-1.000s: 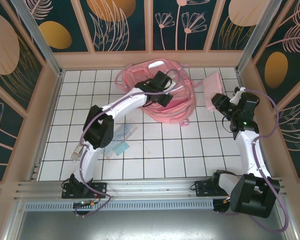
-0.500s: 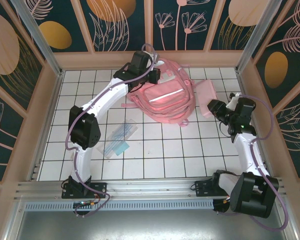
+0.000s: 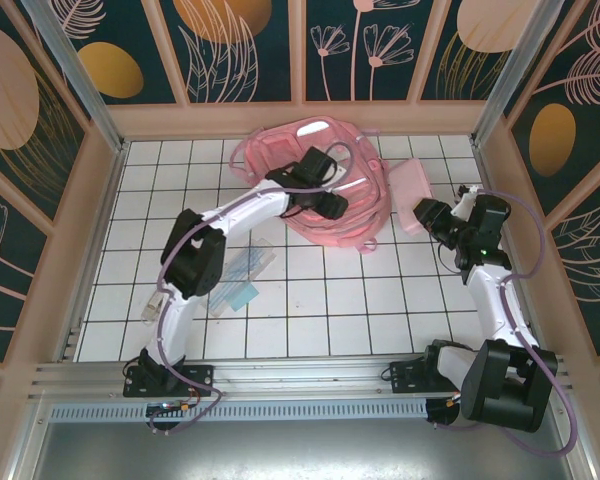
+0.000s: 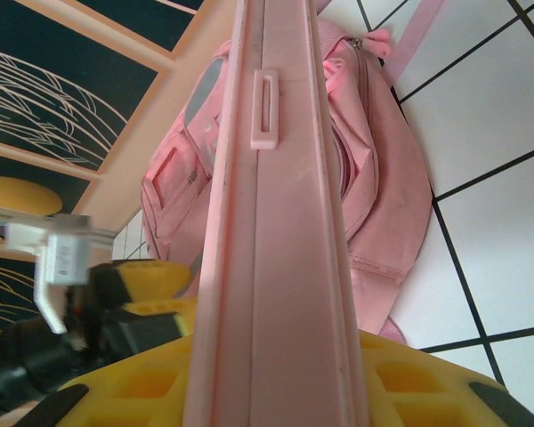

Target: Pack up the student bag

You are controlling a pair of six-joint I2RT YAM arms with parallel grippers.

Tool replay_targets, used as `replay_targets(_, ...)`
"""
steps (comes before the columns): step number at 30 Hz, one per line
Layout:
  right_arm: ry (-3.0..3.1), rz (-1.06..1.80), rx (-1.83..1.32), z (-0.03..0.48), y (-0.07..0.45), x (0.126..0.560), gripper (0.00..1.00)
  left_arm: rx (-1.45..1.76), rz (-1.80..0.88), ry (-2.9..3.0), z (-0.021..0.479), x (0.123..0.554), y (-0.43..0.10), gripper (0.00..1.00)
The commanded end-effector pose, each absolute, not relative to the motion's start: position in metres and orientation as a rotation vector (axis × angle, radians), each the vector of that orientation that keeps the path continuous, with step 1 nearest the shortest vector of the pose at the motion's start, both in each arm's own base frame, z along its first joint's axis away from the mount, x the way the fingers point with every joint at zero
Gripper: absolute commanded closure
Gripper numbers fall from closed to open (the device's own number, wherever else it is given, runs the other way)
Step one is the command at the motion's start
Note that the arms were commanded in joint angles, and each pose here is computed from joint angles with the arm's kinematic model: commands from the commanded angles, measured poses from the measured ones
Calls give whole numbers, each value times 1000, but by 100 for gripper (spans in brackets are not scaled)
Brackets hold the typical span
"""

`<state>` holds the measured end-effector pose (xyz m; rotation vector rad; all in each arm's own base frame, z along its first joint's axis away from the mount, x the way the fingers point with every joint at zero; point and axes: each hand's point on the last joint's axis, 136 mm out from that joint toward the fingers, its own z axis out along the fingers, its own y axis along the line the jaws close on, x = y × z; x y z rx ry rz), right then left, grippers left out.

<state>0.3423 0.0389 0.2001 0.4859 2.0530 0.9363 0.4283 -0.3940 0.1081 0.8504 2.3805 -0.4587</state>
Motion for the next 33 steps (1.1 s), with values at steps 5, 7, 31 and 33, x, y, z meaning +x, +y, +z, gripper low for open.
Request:
replay_targets(5, 2007, 954, 440, 211, 41, 346, 100, 969, -224, 2410, 74, 435, -385, 32)
replay_targets(7, 2006, 955, 440, 211, 41, 346, 100, 968, -161, 2417, 64, 440, -379, 33)
replay_targets(31, 2003, 955, 442, 212, 41, 348, 100, 930, -213, 2410, 87, 446, -390, 32)
replay_targets(33, 2002, 959, 444, 212, 41, 348, 100, 956, -182, 2439, 65, 445, -387, 31)
